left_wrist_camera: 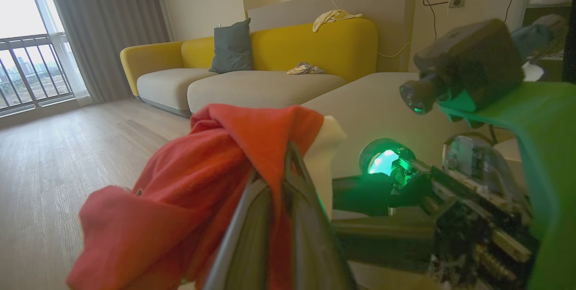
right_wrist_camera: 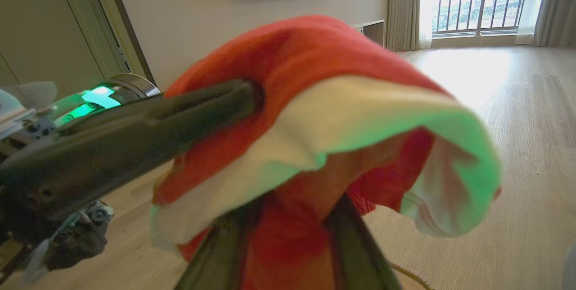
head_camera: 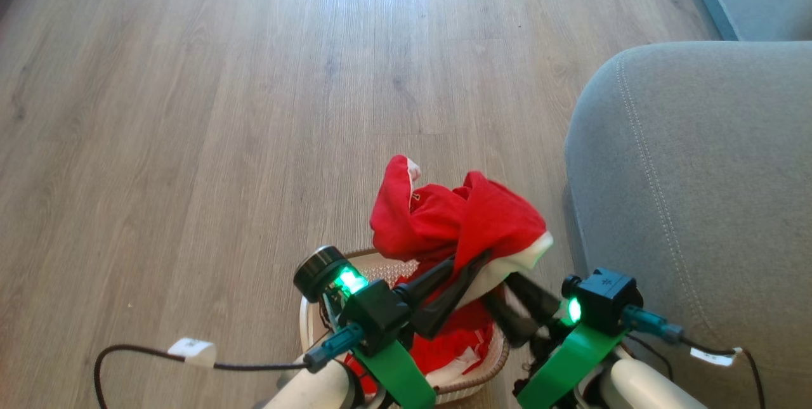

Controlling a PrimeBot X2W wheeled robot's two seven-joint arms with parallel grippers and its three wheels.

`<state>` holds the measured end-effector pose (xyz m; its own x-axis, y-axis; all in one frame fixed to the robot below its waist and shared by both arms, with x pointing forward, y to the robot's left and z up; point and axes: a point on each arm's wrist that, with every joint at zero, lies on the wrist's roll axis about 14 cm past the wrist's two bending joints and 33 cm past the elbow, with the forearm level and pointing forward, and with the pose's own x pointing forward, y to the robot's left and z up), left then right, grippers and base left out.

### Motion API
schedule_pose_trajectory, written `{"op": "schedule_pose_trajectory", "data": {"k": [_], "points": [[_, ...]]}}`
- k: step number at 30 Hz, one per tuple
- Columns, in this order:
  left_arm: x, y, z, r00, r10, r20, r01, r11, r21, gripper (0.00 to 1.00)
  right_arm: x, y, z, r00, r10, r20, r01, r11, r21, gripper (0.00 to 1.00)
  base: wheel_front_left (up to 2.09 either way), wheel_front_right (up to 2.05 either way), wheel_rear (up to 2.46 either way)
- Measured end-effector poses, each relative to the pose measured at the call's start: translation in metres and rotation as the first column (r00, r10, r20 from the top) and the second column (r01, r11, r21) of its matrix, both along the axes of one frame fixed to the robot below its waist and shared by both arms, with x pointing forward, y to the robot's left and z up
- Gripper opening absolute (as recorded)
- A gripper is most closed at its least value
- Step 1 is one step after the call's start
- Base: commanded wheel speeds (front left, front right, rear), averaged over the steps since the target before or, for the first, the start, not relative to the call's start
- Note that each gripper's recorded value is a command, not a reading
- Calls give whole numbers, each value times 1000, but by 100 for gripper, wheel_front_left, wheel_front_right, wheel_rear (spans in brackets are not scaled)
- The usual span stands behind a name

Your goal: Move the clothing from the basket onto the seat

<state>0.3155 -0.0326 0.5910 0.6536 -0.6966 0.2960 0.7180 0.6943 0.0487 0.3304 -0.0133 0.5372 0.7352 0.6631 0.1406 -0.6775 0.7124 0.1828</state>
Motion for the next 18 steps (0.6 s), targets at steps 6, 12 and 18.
{"op": "schedule_pose_trajectory", "data": {"k": [6, 12, 18], "points": [[2, 2, 0, 1000, 7, -8, -7, 1000, -10, 16, 6, -4, 13, 1000, -23, 22, 22, 999, 38, 0, 0, 0, 0], [8, 8, 0, 999, 31, -13, -31, 999, -21, 100, 16, -12, 26, 996, -72, 48, 68, 995, 78, 0, 0, 0, 0], [13, 14, -1, 998, 56, -16, -56, 998, -19, 100, 28, -33, 41, 981, -162, 104, 153, 984, 89, 0, 0, 0, 0]]}}
